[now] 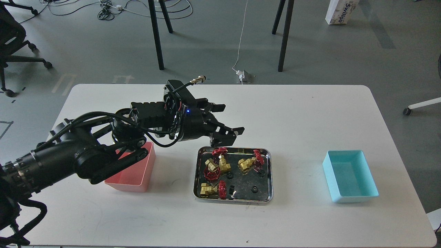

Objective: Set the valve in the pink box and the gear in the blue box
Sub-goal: 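Reach the left gripper over the tray toward a brass valve, then close the left gripper on the brass valve with red handle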

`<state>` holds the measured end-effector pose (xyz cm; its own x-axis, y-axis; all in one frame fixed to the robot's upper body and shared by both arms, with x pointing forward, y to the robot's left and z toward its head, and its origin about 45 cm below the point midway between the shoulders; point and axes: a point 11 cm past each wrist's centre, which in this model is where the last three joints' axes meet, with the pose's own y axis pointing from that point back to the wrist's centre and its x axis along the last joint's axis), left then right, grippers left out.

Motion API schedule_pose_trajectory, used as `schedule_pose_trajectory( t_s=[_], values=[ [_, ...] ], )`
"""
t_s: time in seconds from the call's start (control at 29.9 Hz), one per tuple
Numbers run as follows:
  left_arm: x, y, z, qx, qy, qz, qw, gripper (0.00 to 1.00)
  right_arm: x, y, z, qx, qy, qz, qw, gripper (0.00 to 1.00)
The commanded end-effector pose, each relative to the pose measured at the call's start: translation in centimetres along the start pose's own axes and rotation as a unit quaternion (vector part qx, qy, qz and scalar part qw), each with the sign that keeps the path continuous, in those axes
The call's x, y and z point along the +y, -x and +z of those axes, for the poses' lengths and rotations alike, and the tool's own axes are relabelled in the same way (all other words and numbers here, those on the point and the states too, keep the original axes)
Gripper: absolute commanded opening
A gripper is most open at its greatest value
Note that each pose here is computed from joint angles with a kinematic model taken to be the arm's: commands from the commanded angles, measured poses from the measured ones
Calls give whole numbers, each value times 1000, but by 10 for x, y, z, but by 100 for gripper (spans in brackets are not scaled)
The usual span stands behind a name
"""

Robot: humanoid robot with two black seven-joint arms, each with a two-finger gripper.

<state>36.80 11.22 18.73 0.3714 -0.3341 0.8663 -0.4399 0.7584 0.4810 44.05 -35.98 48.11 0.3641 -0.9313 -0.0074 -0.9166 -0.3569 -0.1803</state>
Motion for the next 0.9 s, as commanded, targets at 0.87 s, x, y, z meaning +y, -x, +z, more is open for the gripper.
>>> schedule_pose_trajectory(
  t_s=[0.87],
  values=[
    [15, 105, 2, 73, -36, -135, 988, 99, -4, 0, 10, 21, 10, 0, 1000, 99]
  ],
)
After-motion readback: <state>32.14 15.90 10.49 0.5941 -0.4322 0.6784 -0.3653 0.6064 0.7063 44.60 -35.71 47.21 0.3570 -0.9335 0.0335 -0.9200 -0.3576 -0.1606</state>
